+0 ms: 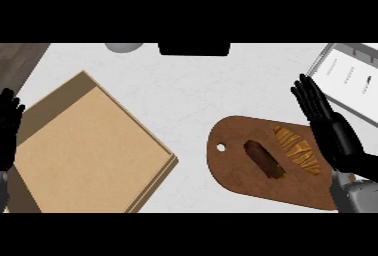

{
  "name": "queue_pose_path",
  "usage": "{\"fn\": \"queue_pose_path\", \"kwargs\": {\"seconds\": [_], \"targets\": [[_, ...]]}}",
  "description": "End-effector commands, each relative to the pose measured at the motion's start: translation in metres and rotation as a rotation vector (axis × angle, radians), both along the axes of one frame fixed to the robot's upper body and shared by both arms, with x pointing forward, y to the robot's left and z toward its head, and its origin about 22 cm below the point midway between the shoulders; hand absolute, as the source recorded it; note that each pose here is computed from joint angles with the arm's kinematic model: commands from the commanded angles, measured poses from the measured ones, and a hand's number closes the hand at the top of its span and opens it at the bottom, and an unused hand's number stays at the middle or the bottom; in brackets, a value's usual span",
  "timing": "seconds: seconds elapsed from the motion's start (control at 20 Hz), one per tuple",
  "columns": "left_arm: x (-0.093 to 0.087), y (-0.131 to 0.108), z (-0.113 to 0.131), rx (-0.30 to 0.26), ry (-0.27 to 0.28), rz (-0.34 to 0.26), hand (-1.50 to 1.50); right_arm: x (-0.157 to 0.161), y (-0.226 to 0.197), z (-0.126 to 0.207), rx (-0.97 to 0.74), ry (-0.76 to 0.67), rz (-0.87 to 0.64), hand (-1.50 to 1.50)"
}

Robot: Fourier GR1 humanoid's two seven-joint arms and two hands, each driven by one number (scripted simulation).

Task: Pick the sweet potato from the cutting board and place it in the tiered basket

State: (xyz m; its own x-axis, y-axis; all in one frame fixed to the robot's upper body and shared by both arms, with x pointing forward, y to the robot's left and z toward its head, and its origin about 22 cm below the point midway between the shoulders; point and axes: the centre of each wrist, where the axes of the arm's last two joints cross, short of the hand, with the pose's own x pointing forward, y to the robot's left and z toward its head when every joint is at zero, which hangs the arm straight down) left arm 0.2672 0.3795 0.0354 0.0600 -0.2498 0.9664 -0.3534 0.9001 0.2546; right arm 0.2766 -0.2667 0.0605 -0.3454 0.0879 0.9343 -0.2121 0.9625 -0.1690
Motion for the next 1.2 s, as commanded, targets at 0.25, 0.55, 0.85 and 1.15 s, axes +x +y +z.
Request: {"fn": "queue_pose_path", "kwargs": {"seconds": [0.25, 0.55, 0.85, 1.15], "targets": [[0.0, -0.06, 0.007, 0.201, -0.012, -0.179, 0.0, -0.018, 0.033, 0.01, -0.251, -0.031, 0.074, 1.5], [-0.005, -0.053, -0.01, 0.159, 0.063, -0.183, 0.0, -0.047, -0.028, -0.016, -0.391, -0.081, -0.596, -1.5], [0.005, -0.083, 0.0, 0.155, 0.053, -0.198, 0.0, -0.094, -0.006, 0.023, -0.64, -0.07, -0.498, -1.5], [0.0, -0.069, -0.011, 0.159, 0.067, -0.203, 0.0, -0.106, -0.006, 0.06, -1.074, 0.114, -0.376, -1.5]]}}
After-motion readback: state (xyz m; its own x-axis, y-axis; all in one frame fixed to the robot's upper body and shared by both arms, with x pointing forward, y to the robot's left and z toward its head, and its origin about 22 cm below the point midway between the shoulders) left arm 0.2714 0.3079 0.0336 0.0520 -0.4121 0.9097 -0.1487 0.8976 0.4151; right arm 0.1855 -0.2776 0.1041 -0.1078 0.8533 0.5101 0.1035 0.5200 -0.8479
